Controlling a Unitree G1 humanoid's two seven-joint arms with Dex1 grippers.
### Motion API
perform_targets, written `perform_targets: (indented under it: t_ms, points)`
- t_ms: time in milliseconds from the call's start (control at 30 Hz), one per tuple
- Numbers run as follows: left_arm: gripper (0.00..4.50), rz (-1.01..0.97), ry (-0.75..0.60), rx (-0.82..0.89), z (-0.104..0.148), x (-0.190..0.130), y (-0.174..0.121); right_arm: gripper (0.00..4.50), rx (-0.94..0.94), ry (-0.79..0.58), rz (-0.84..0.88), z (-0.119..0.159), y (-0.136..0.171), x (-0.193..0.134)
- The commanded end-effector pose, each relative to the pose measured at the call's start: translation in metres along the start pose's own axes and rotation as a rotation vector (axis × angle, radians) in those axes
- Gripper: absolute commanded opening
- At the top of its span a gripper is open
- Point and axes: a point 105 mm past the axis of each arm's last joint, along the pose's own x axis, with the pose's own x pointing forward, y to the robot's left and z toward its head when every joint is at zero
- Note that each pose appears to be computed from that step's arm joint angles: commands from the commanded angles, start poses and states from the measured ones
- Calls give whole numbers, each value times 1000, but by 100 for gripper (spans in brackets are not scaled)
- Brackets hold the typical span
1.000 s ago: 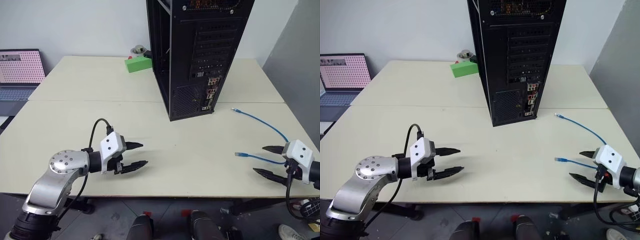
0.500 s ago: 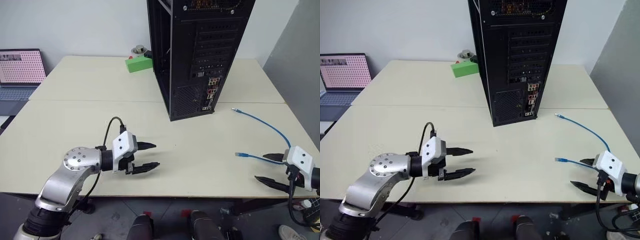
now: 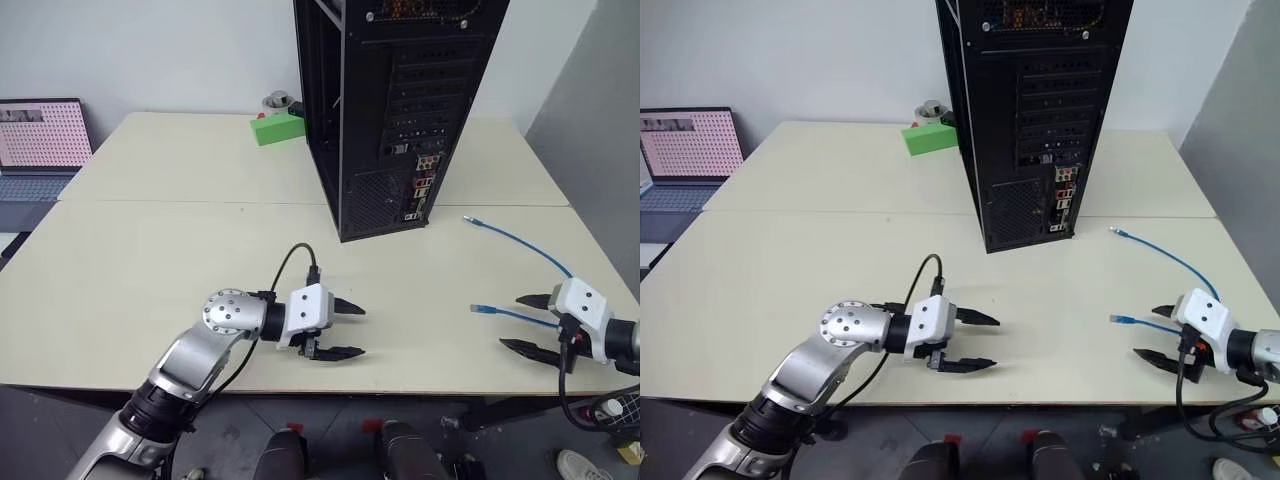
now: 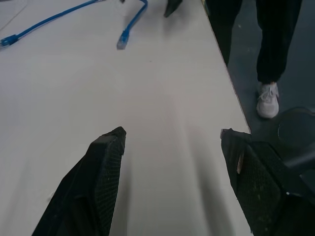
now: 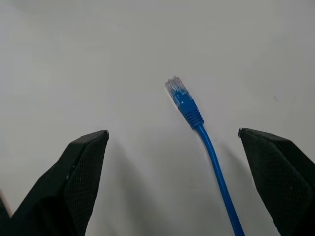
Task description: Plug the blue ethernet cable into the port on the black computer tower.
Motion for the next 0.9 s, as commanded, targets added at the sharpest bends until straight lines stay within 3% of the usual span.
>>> perform_targets:
  t_ms: [33,133,600,733,900]
  points:
    - [329,-2,-15,46,6,4,-1,449,26,13,-30,-4,-17,1]
    - [329,9,-22,47,7,5,-1,449,33,46,-17,-12,-22,2]
    - [329,25,-64,31,15,6,1,108,-19,129,53,-28,-21,7]
    - [329,31,-86,18,21,7,4,6,-45,101,61,-20,-20,10]
    - [329,48,-88,14,21,9,7,1,-119,51,91,5,-13,20]
